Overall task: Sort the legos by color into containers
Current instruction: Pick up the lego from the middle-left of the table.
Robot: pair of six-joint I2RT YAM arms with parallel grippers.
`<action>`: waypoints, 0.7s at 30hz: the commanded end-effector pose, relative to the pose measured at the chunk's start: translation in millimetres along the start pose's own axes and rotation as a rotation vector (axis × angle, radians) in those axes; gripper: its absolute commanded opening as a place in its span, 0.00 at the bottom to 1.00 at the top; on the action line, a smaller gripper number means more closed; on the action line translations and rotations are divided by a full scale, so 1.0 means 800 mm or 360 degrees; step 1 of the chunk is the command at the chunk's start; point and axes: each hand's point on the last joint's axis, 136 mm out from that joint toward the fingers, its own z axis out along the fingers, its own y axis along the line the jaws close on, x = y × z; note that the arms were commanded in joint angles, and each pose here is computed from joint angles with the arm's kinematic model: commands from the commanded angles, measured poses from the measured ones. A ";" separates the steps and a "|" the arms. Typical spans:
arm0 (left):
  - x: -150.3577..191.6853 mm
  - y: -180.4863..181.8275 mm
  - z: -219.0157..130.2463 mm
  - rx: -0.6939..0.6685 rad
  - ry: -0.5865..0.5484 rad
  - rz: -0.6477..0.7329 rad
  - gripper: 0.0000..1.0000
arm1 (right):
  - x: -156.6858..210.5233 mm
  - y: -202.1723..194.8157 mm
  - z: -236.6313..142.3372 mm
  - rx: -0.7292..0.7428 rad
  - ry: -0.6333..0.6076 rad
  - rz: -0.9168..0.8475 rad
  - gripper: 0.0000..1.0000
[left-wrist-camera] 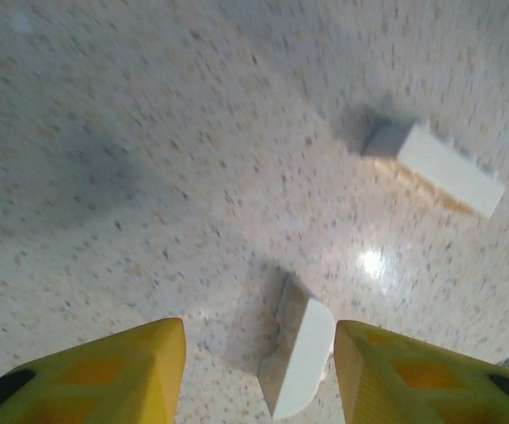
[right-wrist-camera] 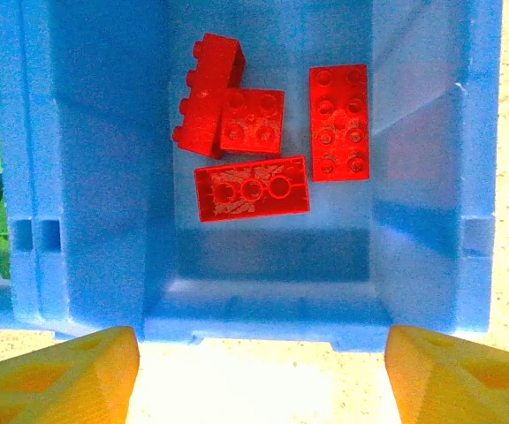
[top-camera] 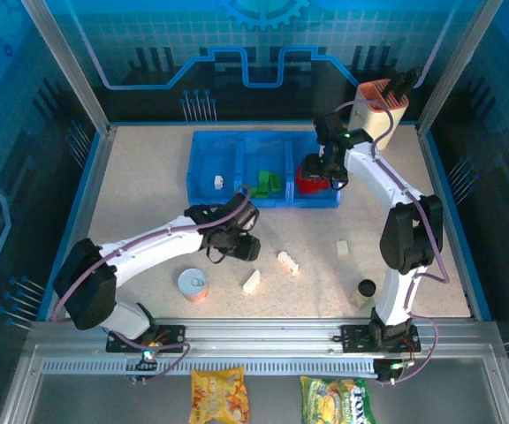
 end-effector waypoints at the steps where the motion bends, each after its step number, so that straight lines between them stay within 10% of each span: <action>1: 0.021 -0.004 0.004 -0.0088 0.0103 0.0099 0.50 | 0.007 -0.008 -0.015 0.0017 -0.0008 -0.0011 0.75; 21: 0.078 -0.033 0.075 -0.0262 0.0358 0.0275 0.53 | 0.016 -0.025 -0.011 0.0033 0.0008 0.0012 0.75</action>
